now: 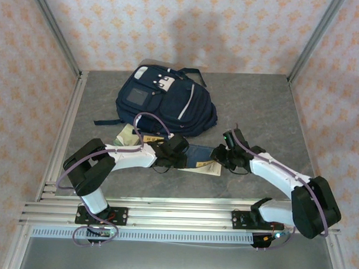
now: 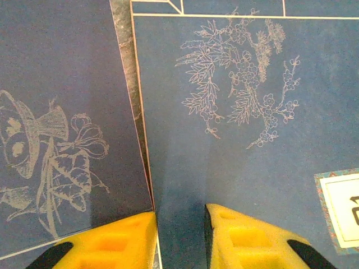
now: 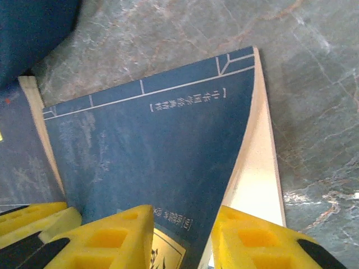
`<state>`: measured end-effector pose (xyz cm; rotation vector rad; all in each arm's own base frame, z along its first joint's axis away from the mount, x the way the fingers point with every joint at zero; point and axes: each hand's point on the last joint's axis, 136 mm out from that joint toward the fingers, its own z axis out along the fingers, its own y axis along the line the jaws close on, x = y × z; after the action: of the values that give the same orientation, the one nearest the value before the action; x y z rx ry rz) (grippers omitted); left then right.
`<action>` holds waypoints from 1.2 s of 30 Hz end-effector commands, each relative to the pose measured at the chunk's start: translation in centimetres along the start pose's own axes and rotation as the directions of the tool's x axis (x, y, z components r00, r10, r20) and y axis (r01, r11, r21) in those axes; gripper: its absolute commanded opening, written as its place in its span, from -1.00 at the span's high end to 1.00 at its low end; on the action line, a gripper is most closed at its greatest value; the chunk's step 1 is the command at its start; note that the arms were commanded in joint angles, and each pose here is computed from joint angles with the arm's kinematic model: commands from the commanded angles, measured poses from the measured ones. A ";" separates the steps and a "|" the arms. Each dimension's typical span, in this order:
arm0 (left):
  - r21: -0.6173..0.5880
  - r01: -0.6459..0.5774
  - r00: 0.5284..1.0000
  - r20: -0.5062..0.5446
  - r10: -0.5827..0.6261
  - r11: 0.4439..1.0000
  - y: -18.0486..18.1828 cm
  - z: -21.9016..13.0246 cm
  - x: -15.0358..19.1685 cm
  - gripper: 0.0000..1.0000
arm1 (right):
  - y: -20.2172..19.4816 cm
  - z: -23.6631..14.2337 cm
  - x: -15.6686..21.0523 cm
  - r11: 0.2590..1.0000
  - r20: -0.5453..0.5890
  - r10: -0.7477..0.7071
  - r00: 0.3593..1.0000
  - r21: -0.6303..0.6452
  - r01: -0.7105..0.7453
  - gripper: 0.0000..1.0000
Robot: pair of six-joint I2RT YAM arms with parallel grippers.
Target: Pack books, pencil case, and school supplies into a backpack
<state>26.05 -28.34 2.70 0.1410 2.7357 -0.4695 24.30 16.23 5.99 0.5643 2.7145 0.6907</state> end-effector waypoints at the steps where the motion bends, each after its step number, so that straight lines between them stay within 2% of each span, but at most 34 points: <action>1: 0.027 0.012 0.999 -0.035 -0.011 1.000 -0.2 0.6 1.3 0.43 | 0.7 0.5 0.5 0.998 -0.022 0.029 0.999 -0.047 -0.030 0.26; 3: 0.023 0.009 0.999 -0.032 -0.009 1.000 -0.1 0.5 1.2 0.43 | 0.3 0.6 0.7 0.998 -0.024 0.046 0.999 -0.040 -0.047 0.19; 7: 0.019 0.007 1.000 -0.030 -0.006 1.000 0.0 0.4 1.2 0.44 | -0.5 0.8 0.8 0.997 -0.008 0.070 0.998 -0.032 -0.070 0.24; 14: 0.000 -0.010 1.000 -0.003 0.010 1.000 0.2 -1.0 0.6 0.45 | -1.5 0.7 0.3 0.997 0.031 0.070 0.997 0.014 -0.071 0.76; 18: -0.022 -0.047 0.997 0.054 0.048 0.999 0.3 -4.3 -0.9 0.38 | -1.3 -1.4 -1.0 0.998 0.097 -0.013 0.995 0.057 0.007 0.84; 24: -0.083 -0.134 0.969 0.198 0.148 0.987 0.7 -11.7 -4.2 0.00 | 2.6 -6.5 -2.9 0.965 0.180 -0.258 0.949 0.009 0.261 0.84; 27: -0.102 -0.192 0.937 0.277 0.213 0.976 0.6 -14.8 -5.7 -0.16 | 5.1 -9.4 -3.5 0.919 0.258 -0.371 0.892 -0.038 0.393 0.85; 31: -0.134 -0.261 0.882 0.370 0.293 0.956 0.3 -17.8 -7.4 -0.25 | 9.2 -12.9 -3.2 0.802 0.370 -0.510 0.777 -0.123 0.585 0.82; 33: -0.112 -0.326 0.845 0.410 0.342 0.939 -0.5 -19.1 -7.7 -0.29 | 10.9 -14.8 -2.5 0.703 0.449 -0.587 0.674 -0.129 0.699 0.77; 34: -0.097 -0.361 0.826 0.429 0.366 0.928 -1.1 -19.8 -7.8 -0.33 | 11.8 -15.7 -1.9 0.622 0.488 -0.637 0.596 -0.132 0.772 0.77; 36: -0.070 -0.467 0.781 0.436 0.448 0.882 -2.3 -20.8 -7.4 -0.37 | 12.7 -17.2 -1.1 0.505 0.529 -0.702 0.477 -0.102 0.857 0.78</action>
<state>26.23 -23.51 22.37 0.4371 2.2378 -0.3836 23.70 17.96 22.78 -0.3104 2.2057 0.6830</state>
